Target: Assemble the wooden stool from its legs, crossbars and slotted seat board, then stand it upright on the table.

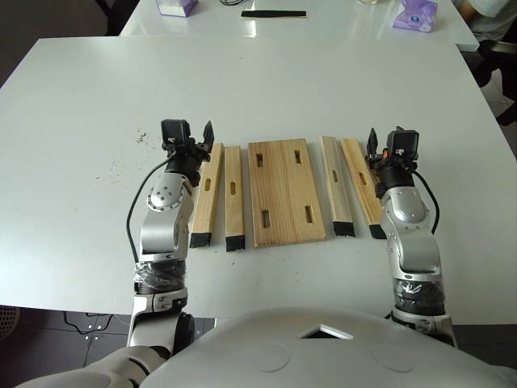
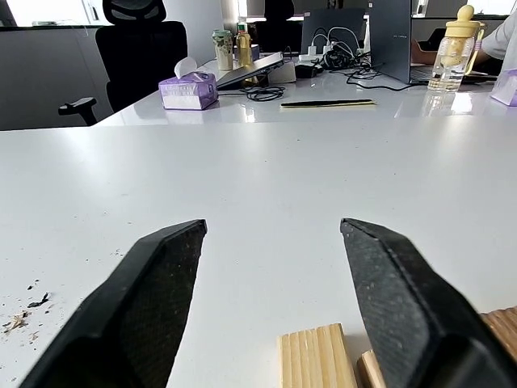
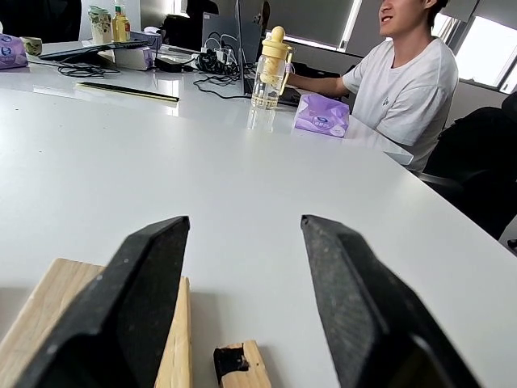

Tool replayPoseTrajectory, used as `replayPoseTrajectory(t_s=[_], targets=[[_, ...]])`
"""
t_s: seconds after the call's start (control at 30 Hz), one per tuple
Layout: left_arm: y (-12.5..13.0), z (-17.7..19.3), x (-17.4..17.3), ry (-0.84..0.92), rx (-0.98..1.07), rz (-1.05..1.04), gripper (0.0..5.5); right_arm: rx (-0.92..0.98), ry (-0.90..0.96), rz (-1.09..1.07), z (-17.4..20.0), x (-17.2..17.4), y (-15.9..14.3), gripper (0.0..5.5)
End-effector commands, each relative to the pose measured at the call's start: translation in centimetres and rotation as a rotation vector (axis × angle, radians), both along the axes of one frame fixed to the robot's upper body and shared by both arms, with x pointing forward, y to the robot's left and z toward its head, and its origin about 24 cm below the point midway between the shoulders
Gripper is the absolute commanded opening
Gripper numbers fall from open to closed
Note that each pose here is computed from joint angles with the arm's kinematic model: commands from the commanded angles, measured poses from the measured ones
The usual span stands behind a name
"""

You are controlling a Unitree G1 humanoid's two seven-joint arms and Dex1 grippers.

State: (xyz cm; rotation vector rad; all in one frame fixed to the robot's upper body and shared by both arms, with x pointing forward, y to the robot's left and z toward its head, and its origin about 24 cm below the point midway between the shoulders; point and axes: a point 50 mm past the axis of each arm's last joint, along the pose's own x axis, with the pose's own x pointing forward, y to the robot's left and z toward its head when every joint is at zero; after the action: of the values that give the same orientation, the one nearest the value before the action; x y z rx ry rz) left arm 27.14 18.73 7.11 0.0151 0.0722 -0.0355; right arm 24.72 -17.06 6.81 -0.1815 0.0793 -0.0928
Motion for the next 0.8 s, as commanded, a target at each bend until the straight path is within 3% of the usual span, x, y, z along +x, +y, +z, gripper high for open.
replayPoseTrajectory(t_s=[0.03, 0.23, 0.43, 0.8], targets=[[0.3, 0.1, 0.2, 0.015, 0.025, -0.013, 3.05, -0.012, -0.007, 0.003, 0.1, 0.1, 0.1, 2.59], [2.7, 1.4, -3.1, 0.178, 0.061, -0.044, 3.05, -0.011, 0.007, -0.063, -0.3, -1.2, -0.8, 2.59], [3.3, 2.0, -6.9, 0.419, 0.08, -0.142, 3.05, 0.01, 0.041, -0.148, -1.2, -3.7, -0.9, 2.59], [4.6, -0.1, -10.4, 0.592, 0.199, -0.103, 3.05, 0.019, 0.035, -0.155, -0.9, -4.3, -0.7, 2.59]])
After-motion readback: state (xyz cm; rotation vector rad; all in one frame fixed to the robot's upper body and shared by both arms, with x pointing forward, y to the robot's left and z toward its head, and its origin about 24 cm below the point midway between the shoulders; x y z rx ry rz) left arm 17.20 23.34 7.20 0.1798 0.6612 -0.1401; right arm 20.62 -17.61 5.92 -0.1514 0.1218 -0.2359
